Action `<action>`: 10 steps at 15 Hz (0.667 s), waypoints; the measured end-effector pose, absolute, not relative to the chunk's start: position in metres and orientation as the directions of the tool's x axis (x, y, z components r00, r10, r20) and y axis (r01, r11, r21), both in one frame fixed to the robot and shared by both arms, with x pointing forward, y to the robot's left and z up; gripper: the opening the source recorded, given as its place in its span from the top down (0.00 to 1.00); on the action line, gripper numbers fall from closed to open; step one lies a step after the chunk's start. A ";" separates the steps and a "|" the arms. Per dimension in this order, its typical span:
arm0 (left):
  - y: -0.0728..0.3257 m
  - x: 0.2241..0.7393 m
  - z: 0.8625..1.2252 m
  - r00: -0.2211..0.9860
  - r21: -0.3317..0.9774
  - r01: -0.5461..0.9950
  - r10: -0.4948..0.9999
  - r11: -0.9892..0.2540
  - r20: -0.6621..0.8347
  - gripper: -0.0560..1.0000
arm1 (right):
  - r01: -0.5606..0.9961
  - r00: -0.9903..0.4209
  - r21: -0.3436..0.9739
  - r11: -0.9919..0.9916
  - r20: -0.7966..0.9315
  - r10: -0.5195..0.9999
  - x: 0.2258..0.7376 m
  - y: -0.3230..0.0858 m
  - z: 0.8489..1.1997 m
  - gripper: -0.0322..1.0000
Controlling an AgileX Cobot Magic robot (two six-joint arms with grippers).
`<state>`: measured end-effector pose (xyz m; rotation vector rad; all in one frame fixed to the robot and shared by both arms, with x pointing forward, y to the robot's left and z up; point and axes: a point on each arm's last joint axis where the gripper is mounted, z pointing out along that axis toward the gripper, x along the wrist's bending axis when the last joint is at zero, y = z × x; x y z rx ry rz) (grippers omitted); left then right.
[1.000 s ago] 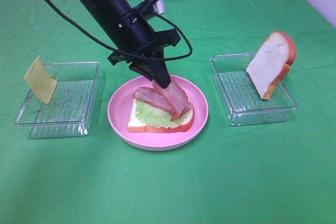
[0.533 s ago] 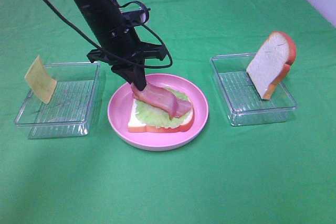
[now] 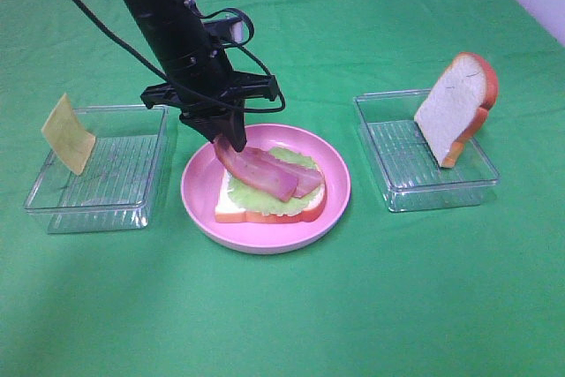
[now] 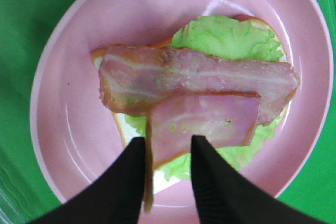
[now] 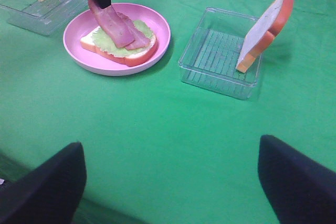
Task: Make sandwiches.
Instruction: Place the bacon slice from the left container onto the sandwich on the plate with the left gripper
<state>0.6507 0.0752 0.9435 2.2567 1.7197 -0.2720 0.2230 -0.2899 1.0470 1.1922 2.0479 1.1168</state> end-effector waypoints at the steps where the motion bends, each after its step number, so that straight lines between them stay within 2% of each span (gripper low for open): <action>1: 0.075 0.651 0.944 0.269 0.115 0.963 0.908 -0.245 -0.321 0.56 | 0.452 -0.480 0.849 0.274 -0.028 0.877 0.223 -0.290 1.047 0.15; 2: 0.075 0.651 0.944 0.269 0.115 0.963 0.908 -0.245 -0.321 0.46 | 0.452 -0.480 0.849 0.274 -0.028 0.877 0.223 -0.290 1.047 0.15; 3: 0.075 0.651 0.944 0.269 0.115 0.963 0.908 -0.245 -0.321 0.41 | 0.452 -0.480 0.849 0.274 -0.028 0.877 0.223 -0.290 1.047 0.15; 8: 0.075 0.651 0.944 0.270 0.117 0.962 0.908 -0.245 -0.322 0.38 | 0.452 -0.480 0.849 0.274 -0.028 0.877 0.223 -0.290 1.047 0.15; 10: 0.077 0.649 0.965 0.286 0.161 0.956 0.903 -0.246 -0.320 0.35 | 0.452 -0.480 0.849 0.274 -0.028 0.877 0.223 -0.290 1.047 0.15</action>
